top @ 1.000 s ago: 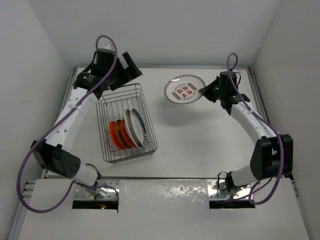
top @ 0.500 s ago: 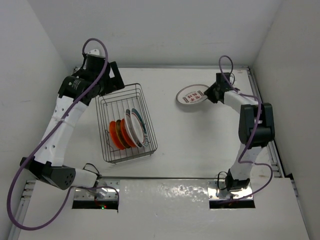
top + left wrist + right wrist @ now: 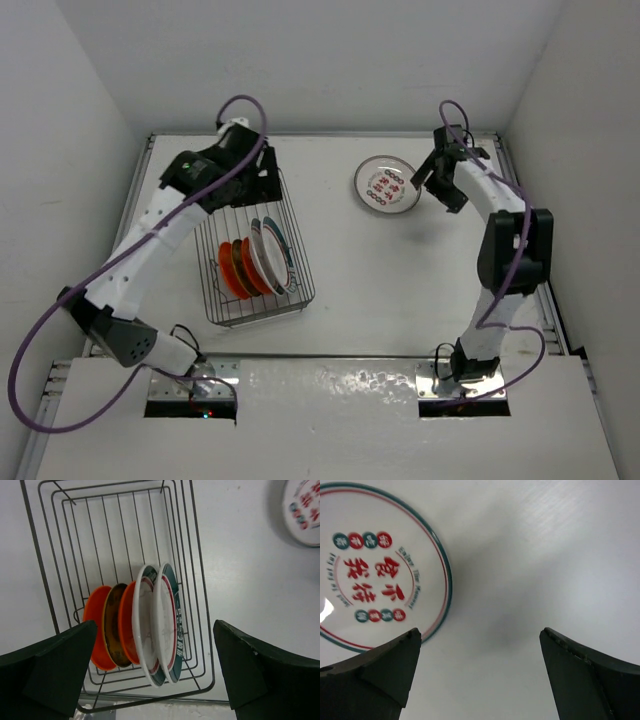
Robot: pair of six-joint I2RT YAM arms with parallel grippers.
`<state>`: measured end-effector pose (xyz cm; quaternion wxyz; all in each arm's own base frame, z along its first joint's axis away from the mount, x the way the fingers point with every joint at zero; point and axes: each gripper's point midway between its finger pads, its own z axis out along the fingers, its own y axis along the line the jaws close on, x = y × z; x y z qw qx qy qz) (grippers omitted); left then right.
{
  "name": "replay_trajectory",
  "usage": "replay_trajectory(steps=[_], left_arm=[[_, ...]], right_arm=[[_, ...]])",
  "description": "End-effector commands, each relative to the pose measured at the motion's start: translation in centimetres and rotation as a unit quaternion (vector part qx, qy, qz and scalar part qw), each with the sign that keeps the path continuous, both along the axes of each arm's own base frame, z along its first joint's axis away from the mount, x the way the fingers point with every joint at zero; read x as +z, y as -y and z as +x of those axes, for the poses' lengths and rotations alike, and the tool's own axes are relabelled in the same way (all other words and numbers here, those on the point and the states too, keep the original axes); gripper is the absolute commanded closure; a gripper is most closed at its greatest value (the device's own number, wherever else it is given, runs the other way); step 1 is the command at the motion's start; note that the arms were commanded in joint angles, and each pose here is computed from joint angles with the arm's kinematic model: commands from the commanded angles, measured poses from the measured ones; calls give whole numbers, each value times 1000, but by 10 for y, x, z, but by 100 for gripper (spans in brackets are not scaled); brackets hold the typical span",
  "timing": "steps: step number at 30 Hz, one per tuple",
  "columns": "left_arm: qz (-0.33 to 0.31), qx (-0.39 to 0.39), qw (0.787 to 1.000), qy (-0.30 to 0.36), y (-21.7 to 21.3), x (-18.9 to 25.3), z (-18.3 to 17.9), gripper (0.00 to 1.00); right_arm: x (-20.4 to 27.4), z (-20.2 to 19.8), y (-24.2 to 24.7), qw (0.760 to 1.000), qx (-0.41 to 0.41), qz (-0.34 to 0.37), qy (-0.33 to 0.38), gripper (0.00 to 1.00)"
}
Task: Unload the plates from the dish rack
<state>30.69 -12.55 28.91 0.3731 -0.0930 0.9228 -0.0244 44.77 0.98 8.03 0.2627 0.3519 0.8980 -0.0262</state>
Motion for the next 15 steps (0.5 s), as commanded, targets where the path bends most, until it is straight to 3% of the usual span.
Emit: replay_trajectory(steps=[1, 6, 11, 13, 15], left_arm=[[78, 19, 997, -6, 5, -4, -6, 2], [72, 13, 997, -6, 29, -6, -14, 2], [87, 8, 996, -10, 51, -22, -17, 2], [100, 21, 995, -12, 49, -31, -17, 5], [105, 30, 994, -15, 46, -40, -18, 19]], right_arm=[[41, -63, 6, 996, 41, -62, -38, 1], [4, -136, -21, 989, 116, -57, -74, 1], [-14, -176, -35, 983, 158, -37, -86, 1], [-20, -188, -34, 980, 169, -36, -96, 1], [-25, -196, -33, 978, 176, -36, -102, 1]])
